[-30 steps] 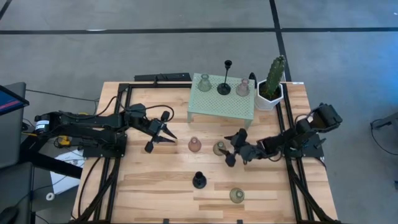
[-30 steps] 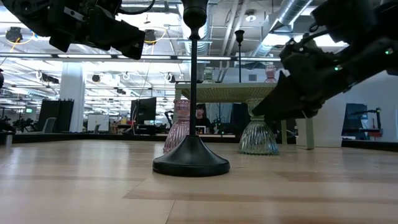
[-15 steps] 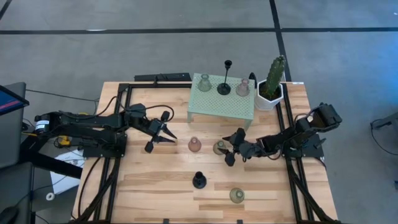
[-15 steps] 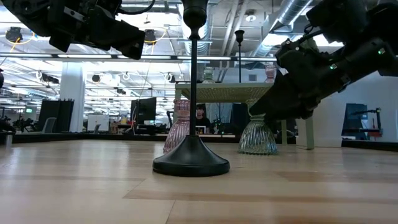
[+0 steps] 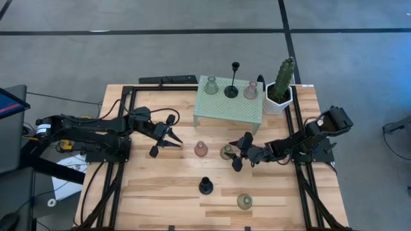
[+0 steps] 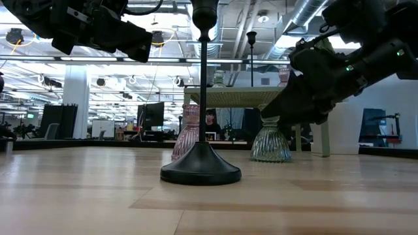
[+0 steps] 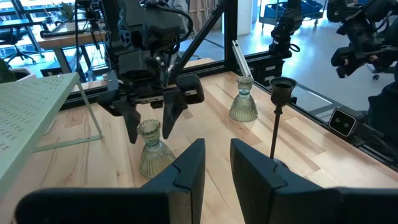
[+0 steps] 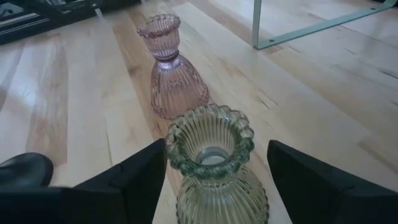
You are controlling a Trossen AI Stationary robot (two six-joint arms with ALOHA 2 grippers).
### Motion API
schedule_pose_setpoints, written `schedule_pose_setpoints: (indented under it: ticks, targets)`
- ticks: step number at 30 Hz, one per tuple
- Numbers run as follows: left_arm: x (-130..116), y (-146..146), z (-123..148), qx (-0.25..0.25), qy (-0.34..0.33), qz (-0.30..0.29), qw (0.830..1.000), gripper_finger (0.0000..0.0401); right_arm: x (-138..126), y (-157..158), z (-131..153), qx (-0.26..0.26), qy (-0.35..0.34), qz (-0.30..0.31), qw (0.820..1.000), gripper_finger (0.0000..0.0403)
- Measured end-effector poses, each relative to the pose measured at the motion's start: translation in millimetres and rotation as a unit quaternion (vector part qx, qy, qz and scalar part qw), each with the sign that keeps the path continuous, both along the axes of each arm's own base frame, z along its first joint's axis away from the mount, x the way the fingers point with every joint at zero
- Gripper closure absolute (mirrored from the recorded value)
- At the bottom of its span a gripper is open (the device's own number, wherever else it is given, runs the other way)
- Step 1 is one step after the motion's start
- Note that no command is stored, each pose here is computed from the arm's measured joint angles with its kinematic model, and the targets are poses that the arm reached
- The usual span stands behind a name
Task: Pick & Place candle stick holders
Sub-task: Put the top green glass candle holder on the shelf aligned with the other green glass candle holder
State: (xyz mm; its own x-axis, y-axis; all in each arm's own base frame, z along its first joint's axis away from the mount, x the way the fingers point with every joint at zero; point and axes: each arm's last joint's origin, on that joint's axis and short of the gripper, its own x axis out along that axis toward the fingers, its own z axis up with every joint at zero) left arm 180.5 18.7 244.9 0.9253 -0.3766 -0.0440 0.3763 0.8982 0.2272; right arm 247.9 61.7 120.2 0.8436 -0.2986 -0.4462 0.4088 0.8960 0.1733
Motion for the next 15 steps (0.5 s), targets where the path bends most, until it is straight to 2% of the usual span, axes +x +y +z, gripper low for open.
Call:
schedule_pose_setpoints:
  ticks: [4, 10, 15]
  targets:
    - [0.0, 0.0, 0.0, 0.000, 0.000, 0.000, 1.000, 0.0325, 0.0, 0.1, 0.0, 0.002, 0.000, 0.001, 1.000, 0.0188]
    - [0.0, 0.0, -0.1, 0.000, 0.000, 0.000, 1.000, 0.0325, 0.2, 0.1, 0.3, 0.002, -0.002, 0.001, 1.000, 0.0277]
    - [0.0, 0.0, 0.0, 0.000, 0.000, 0.000, 1.000, 0.0325, 0.2, 0.2, 0.3, 0.000, -0.001, 0.002, 1.000, 0.0288]
